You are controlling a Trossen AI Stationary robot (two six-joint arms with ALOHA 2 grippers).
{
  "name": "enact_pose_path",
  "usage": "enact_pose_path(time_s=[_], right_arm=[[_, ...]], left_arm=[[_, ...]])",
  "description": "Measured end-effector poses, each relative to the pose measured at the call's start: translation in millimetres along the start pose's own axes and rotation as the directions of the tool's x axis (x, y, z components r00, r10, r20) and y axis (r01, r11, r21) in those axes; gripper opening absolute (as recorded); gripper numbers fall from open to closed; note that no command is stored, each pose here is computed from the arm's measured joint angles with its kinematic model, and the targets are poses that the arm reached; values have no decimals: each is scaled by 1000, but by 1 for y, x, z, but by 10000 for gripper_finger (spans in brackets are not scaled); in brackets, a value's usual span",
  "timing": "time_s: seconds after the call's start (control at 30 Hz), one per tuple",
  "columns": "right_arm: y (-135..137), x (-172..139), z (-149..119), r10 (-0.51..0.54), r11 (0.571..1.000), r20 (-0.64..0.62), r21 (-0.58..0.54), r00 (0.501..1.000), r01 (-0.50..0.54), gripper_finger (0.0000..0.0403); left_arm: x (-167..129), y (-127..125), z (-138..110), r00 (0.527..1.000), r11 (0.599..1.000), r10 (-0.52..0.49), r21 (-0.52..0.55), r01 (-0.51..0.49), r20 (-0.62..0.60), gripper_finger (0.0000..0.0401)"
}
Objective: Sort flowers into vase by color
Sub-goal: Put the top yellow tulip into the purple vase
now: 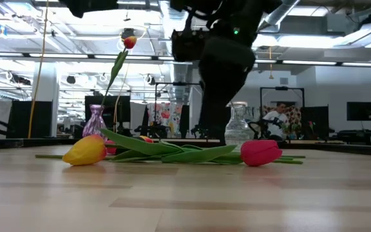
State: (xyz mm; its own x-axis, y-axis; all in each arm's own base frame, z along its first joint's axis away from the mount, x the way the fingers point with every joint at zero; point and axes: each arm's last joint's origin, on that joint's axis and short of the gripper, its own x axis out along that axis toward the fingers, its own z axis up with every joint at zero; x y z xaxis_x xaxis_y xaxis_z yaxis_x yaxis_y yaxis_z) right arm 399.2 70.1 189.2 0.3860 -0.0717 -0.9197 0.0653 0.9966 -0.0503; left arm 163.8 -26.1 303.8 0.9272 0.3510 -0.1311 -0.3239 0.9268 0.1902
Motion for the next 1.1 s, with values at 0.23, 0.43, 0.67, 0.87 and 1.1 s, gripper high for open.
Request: enact_pose_path(time_s=[0.23, 0.43, 0.67, 0.87, 1.1], right_arm=[[-39, 4, 8, -45, 997, 12, 56, 999, 44, 270], [-86, 8, 18, -87, 982, 79, 174, 993, 72, 270], [-115, 7, 32, -63, 970, 226, 242, 972, 7, 270], [-116, 13, 36, -66, 969, 264, 246, 962, 0, 270], [-110, 44, 40, -62, 977, 293, 212, 954, -2, 270]], left_arm=[[12, 20, 1, 999, 999, -43, -2, 43, 25, 164], [24, 38, -5, 999, 999, -37, -24, 37, -3, 164], [28, 57, -9, 997, 997, 69, -35, -70, -34, 164], [29, 63, -12, 993, 994, 101, -35, -103, -58, 164], [29, 63, -13, 993, 995, 91, -29, -93, -71, 164]])
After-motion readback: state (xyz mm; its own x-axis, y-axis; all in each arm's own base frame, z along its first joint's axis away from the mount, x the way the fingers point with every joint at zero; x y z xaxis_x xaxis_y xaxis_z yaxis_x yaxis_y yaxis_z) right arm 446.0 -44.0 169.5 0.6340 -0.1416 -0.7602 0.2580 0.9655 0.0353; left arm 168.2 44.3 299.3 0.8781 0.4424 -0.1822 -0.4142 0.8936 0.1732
